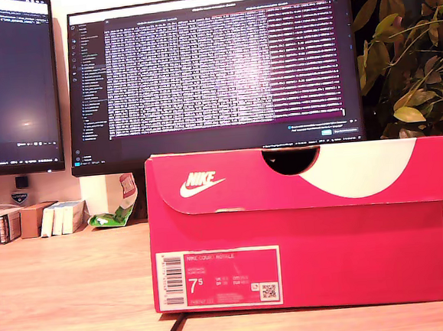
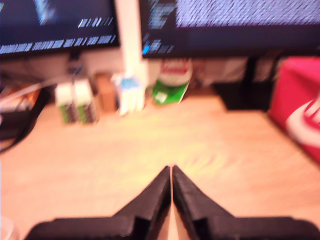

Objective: Close the red shoebox by pushing the lid with your left arm and holding the box in place with your right arm

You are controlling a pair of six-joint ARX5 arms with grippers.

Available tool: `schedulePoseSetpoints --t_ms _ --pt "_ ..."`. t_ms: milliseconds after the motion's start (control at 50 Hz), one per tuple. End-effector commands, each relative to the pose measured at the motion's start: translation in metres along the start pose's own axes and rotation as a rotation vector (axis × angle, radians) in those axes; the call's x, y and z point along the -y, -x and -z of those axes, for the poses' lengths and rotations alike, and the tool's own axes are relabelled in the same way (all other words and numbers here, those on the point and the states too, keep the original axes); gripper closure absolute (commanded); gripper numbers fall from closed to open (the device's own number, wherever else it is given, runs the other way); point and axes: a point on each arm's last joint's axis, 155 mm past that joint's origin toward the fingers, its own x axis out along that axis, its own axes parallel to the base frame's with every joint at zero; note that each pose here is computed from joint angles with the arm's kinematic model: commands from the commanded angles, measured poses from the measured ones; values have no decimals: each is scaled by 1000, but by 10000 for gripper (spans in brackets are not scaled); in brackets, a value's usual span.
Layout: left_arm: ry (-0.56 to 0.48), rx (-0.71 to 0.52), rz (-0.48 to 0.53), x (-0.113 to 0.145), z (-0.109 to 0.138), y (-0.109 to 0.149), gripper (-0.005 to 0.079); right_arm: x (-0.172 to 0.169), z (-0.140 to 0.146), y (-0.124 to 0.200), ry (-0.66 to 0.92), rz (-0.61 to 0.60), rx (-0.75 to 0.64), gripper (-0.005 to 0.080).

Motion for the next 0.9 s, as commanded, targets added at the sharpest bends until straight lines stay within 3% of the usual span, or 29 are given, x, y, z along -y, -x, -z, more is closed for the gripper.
schedulePoseSetpoints --t_ms 0,80,880 --pt "-3 -58 -10 -2 22 -2 761 1 1 -1 -22 10 4 764" --pt "0 -103 -39 -8 33 -1 761 1 1 -1 -29 11 4 764" --pt "7 -102 -46 -9 33 -1 761 1 0 -1 -30 9 8 764"
